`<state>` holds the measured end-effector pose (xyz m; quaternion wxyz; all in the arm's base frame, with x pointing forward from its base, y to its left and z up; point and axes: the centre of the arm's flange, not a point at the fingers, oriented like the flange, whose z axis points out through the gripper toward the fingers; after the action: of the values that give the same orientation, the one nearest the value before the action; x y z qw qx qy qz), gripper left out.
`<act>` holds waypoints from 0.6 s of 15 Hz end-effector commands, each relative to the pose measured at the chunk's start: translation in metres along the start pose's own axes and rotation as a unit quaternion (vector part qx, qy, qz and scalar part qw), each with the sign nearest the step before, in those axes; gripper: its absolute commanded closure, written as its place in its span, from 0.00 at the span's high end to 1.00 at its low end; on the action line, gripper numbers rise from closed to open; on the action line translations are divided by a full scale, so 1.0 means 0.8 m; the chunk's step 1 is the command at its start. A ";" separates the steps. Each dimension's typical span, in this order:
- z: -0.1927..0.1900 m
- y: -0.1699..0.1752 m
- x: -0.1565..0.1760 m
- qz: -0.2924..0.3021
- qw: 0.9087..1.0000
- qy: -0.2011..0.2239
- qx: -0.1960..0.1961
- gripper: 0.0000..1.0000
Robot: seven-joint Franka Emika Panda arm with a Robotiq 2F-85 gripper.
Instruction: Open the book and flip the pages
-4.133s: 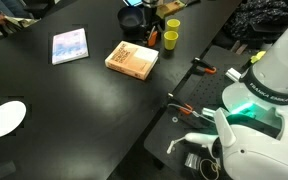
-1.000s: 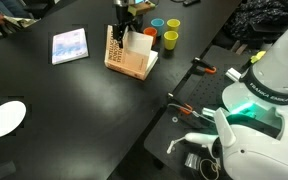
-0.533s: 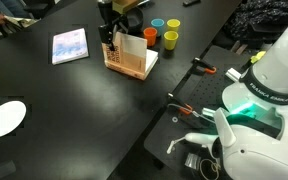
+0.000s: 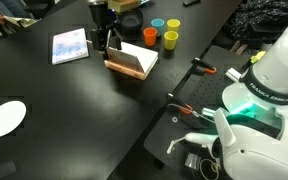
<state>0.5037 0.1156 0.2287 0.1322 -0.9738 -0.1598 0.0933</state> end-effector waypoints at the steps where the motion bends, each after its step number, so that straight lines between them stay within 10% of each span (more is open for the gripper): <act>1: 0.000 0.008 -0.011 -0.051 0.995 -0.003 0.087 1.00; 9: 0.033 0.118 -0.048 0.039 0.999 -0.018 0.019 1.00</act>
<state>0.4957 0.0530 0.2028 0.1699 -0.9666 -0.1533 0.1151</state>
